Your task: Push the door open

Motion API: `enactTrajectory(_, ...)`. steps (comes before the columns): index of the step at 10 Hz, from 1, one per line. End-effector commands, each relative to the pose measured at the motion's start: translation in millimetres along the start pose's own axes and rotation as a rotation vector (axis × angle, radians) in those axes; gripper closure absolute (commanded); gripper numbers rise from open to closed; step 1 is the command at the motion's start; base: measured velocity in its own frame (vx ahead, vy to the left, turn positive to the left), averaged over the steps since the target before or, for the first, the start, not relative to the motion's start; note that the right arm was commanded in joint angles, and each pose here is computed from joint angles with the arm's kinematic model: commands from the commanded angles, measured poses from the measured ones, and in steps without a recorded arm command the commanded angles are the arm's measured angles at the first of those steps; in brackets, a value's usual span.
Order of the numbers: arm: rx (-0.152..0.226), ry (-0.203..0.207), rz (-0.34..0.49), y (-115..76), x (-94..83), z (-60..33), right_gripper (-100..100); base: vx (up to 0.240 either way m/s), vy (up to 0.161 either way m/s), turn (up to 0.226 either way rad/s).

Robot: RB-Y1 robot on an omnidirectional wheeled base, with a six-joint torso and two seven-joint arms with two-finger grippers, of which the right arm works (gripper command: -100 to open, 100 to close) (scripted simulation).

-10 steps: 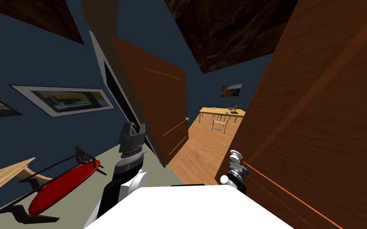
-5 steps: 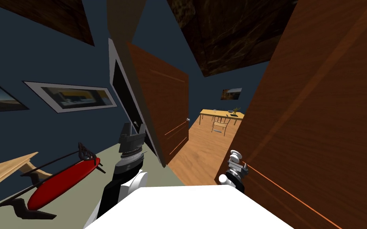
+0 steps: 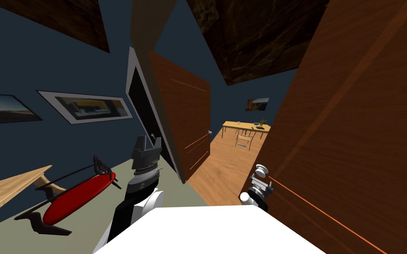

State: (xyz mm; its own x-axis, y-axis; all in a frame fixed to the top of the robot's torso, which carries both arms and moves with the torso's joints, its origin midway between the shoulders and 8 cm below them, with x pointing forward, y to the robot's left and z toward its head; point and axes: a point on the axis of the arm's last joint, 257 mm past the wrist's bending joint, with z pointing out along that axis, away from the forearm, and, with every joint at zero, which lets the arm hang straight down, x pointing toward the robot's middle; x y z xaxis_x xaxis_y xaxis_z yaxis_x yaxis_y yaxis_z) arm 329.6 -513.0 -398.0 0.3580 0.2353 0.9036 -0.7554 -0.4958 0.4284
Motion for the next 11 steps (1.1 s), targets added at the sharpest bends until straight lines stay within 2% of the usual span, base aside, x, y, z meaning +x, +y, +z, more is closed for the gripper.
enactTrajectory(1,-0.003,0.001,0.061,-3.1,2.9,-3.7,-100,-0.043,0.026,0.018)
enactTrajectory(3,-0.005,0.002,0.109,-5.6,5.2,-6.8,-100,-0.050,0.033,0.015)
enactTrajectory(7,-0.013,0.002,0.278,-15.7,13.3,-19.9,-100,-0.057,0.040,0.020)
enactTrajectory(8,-0.013,0.002,0.287,-15.7,13.3,-19.9,-100,-0.041,0.040,0.002)
enactTrajectory(11,-0.018,-0.001,0.388,-22.2,17.4,-29.0,-100,-0.034,0.036,0.016)
